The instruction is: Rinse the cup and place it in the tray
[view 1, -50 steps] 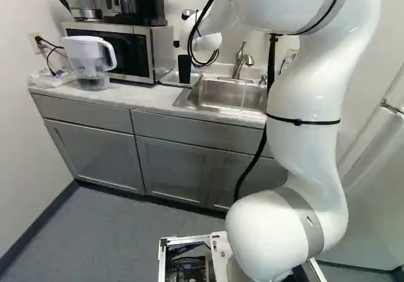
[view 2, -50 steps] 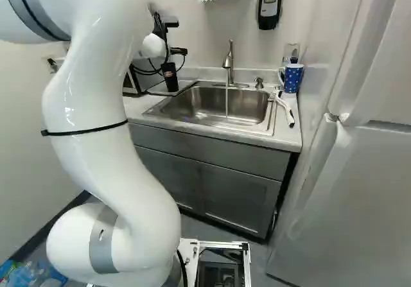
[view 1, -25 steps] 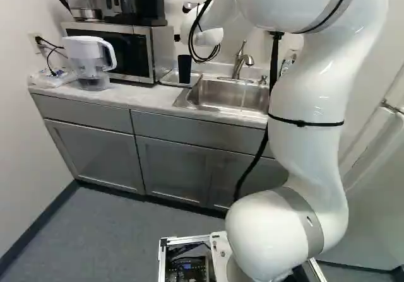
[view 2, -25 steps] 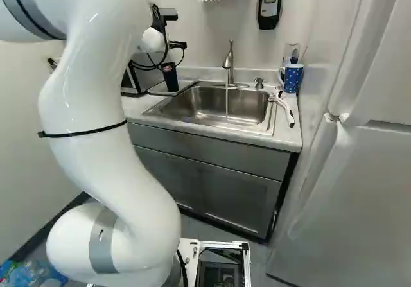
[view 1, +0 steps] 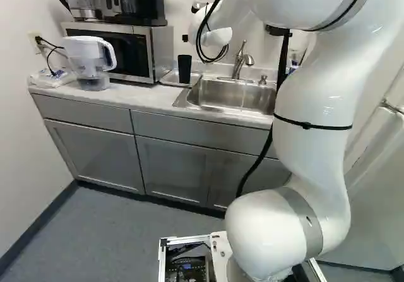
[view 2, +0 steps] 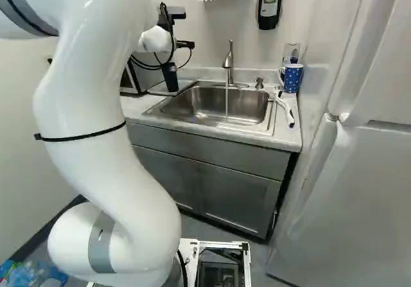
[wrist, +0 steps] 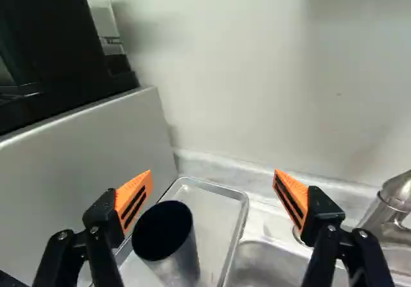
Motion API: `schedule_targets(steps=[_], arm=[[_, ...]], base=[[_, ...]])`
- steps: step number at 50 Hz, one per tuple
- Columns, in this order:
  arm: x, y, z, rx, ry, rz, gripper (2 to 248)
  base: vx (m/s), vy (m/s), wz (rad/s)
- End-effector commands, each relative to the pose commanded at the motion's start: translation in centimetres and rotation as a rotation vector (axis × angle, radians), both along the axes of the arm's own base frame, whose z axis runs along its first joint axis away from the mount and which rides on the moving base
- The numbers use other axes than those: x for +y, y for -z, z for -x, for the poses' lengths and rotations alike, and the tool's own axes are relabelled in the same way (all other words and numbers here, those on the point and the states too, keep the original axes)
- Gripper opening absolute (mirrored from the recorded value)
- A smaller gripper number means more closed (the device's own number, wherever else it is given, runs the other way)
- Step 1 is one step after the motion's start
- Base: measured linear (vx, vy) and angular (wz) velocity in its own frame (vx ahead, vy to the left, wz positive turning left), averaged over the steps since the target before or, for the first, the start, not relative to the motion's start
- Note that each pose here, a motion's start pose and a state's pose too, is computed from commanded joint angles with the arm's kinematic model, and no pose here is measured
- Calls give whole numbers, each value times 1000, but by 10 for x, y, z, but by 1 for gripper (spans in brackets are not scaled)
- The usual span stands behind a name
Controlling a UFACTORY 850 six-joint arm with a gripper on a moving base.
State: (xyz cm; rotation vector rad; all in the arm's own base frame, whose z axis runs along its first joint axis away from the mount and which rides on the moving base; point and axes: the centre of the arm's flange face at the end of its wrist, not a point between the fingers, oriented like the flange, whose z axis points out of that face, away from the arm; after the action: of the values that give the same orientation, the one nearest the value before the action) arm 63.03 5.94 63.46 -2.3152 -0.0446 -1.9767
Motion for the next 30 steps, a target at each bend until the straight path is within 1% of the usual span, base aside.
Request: schedule_targets(steps=[30], arm=[[-48,-1,16,6,75,0,247]], base=[[0,0,0]])
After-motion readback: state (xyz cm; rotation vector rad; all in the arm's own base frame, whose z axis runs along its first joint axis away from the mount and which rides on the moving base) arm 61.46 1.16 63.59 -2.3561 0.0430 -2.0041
